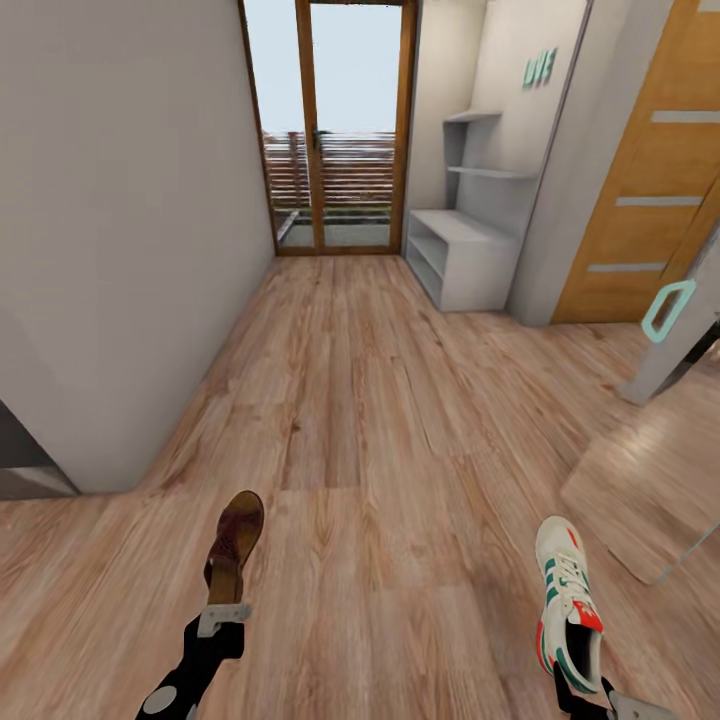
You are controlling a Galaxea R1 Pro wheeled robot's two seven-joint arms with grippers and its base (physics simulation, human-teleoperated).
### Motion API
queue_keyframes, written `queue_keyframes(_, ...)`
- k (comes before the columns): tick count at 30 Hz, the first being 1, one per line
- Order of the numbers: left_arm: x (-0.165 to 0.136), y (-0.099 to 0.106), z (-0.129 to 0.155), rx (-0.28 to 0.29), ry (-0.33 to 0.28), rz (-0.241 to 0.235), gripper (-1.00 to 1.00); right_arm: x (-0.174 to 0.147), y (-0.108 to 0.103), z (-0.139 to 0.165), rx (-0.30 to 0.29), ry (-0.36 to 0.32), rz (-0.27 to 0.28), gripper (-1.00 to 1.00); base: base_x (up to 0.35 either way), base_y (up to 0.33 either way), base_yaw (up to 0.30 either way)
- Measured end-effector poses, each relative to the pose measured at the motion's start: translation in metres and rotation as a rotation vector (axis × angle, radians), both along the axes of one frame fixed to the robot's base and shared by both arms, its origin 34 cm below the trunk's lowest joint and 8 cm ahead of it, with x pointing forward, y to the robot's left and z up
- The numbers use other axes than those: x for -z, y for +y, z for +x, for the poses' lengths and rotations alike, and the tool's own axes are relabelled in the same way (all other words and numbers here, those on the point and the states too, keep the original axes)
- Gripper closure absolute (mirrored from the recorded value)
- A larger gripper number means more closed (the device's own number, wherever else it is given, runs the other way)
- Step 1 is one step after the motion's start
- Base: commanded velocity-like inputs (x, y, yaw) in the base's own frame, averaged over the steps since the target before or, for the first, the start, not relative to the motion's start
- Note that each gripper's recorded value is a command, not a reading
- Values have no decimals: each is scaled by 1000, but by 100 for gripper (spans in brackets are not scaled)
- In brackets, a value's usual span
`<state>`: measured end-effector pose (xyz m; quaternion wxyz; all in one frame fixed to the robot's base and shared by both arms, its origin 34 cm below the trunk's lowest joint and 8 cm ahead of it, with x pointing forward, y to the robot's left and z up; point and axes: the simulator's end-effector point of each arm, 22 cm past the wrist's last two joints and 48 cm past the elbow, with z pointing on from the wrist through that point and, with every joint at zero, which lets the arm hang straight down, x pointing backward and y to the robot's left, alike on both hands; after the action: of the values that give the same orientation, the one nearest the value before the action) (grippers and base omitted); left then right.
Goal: Pick up the two gym shoes and the two sandals from the corridor floor and place them onto the hallstand (shoe rack) in the corridor, making sure they are on the rack and not on the floor. Arrange them so the two gym shoes are next to each other and the two sandals are next to each other.
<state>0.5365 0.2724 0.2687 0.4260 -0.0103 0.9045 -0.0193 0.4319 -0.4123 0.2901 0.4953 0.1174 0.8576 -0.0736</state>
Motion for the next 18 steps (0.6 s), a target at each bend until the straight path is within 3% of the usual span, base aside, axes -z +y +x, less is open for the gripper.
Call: queue_keyframes(18,-1,0,0,0,-1,0,100,-1,0,0,0,-2,0,100,335,0,0)
